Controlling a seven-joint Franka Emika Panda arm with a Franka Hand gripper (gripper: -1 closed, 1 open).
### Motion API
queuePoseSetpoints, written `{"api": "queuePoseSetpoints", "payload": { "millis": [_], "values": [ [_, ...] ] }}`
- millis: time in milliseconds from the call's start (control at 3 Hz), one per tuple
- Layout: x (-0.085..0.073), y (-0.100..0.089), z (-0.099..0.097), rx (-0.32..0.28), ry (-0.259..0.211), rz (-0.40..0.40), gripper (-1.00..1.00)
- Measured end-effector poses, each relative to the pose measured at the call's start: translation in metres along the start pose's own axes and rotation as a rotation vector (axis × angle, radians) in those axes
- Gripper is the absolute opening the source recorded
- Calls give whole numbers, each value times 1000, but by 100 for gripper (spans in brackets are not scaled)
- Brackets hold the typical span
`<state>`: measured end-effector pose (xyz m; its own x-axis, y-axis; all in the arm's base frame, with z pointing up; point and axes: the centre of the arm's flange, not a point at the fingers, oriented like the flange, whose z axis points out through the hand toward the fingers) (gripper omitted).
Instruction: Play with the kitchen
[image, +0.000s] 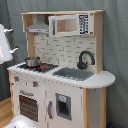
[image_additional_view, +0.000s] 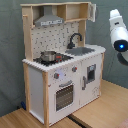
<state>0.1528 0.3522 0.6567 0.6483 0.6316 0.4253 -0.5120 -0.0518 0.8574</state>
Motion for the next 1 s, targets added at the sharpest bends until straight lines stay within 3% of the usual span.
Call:
{"api": "queuePoseSetpoints", "payload": {
  "millis": [333, 1000],
  "values": [
    [-10, 8, 31, -22, -67, 99, 100],
    [-32, 18, 74, -63, -185, 275, 100]
  ]
}}
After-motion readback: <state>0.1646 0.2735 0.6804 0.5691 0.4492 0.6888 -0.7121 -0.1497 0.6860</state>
